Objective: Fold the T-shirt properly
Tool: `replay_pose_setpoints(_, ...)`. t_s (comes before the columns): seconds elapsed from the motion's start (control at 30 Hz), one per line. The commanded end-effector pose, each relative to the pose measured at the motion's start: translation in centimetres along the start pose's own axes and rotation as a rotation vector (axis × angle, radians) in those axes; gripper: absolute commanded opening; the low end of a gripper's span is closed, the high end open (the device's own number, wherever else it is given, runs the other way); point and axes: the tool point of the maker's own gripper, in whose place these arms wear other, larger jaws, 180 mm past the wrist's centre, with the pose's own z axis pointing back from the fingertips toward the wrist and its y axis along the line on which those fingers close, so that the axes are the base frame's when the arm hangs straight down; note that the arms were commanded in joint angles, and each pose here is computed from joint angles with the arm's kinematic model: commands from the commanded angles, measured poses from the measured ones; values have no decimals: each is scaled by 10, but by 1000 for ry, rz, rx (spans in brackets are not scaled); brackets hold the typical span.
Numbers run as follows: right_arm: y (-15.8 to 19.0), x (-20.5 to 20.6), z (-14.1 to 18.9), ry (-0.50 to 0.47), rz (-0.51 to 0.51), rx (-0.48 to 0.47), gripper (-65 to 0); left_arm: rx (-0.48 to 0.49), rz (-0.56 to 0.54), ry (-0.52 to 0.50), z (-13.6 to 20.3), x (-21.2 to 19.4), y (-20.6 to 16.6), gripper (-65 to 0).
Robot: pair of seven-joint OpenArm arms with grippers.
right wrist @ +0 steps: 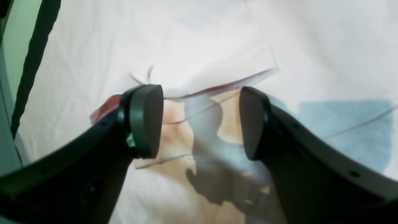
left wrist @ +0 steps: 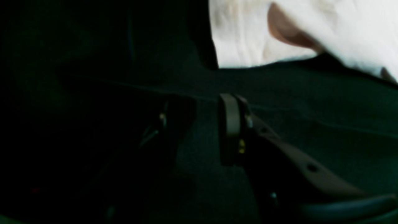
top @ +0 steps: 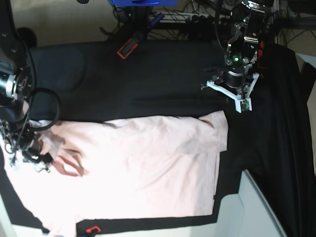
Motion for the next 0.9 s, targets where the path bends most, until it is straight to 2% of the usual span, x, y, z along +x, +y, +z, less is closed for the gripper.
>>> replay_pose_setpoints(0.0, 15, 27, 1, -61, -7, 35, -293, 4, -6, -48, 1, 15, 2, -442)
replay_pose_setpoints(0.23, 15, 22, 0, -55, -19, 18, -299, 4, -6, -47, 1, 14, 2, -442)
replay_pose_setpoints(0.3, 21, 18, -2, -48, -22, 29, -325, 5, -8, -41, 2, 10, 3, -442)
replay_pose_setpoints(0.47, 34, 29, -2, -64, -18, 48, -588, 12, -18, -41, 3, 10, 8, -442)
replay_pose_setpoints(0.53, 41, 34, -2, -71, -12, 58, -650, 12, -18, -41, 3, 10, 8, -442)
replay_pose_setpoints(0.8, 54, 45, -1, -87, -7, 77, -649, 12, -19, -46, 2, 12, 8, -442)
replay_pose_setpoints(0.87, 55, 42, -1, -63, -17, 81, -638, 12, -19, -47, 2, 13, 8, -442)
